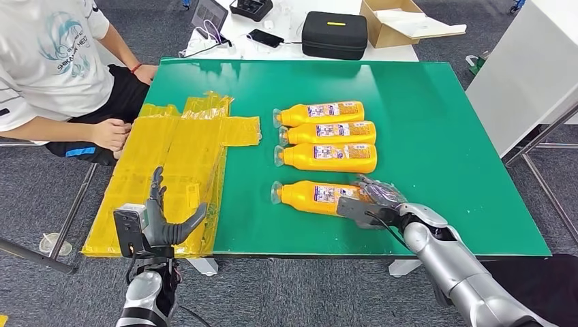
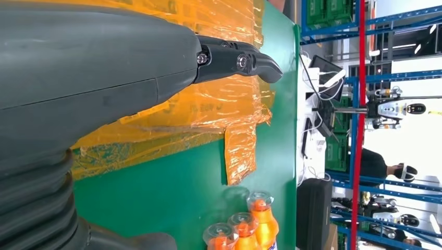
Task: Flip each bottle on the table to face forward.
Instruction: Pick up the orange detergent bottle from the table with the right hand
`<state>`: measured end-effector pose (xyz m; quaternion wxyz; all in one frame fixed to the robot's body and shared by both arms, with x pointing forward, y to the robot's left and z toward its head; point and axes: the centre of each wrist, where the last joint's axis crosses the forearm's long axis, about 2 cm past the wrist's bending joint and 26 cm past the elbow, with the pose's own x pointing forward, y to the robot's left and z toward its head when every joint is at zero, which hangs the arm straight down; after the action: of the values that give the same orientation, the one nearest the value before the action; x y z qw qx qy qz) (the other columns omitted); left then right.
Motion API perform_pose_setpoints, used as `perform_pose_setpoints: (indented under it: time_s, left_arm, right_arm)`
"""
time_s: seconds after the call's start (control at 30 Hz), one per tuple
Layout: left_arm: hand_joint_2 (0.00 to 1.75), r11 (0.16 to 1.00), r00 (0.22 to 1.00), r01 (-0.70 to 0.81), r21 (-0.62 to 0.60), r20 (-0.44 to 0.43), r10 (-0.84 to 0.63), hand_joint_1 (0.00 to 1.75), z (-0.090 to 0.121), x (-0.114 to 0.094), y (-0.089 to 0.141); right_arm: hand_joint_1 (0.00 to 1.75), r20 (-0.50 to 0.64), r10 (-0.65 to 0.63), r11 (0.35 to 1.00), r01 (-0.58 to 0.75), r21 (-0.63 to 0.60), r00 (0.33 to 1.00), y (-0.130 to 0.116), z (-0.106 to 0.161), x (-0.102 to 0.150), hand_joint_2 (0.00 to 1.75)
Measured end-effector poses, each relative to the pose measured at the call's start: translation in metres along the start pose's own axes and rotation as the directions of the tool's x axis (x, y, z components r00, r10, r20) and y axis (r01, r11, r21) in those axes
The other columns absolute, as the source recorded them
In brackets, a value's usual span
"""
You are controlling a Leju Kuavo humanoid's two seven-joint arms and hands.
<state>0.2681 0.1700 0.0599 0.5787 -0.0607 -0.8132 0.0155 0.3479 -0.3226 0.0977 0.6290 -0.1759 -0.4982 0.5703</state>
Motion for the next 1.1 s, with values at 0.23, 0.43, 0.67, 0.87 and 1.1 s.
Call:
perform_pose_setpoints:
  time_s: [0.23, 0.43, 0.67, 0.87, 1.1]
  left_arm:
    - [1.75, 1.000, 1.000, -0.001, -0.008, -0.012, 0.001, 0.00, 0.000, -0.001, -0.002]
    - [1.75, 1.000, 1.000, -0.004, -0.012, -0.012, 0.004, 0.00, 0.000, -0.001, -0.003]
    - [1.75, 1.000, 1.000, -0.013, -0.004, -0.010, 0.013, 0.00, 0.002, -0.002, -0.003]
    - [1.75, 0.998, 0.998, -0.055, 0.030, 0.006, 0.055, 0.00, 0.004, 0.002, -0.004]
    - [1.75, 0.957, 0.960, -0.281, 0.073, 0.008, 0.281, 0.00, -0.002, 0.015, -0.006]
  right_arm:
    - [1.75, 0.041, -0.030, 1.000, 0.030, 0.000, 0.999, 0.009, 0.000, 0.001, 1.75]
    - [1.75, 0.115, -0.070, 0.996, 0.076, -0.055, 0.991, 0.027, 0.008, 0.006, 1.75]
    - [1.75, 0.303, -0.122, 0.947, 0.202, -0.248, 0.945, 0.059, 0.017, 0.033, 1.75]
    - [1.75, 0.484, -0.155, 0.766, 0.414, -0.492, 0.861, 0.064, 0.021, 0.084, 1.75]
    - [1.75, 0.592, -0.124, 0.378, 0.590, -0.714, 0.796, 0.066, 0.033, 0.112, 1.75]
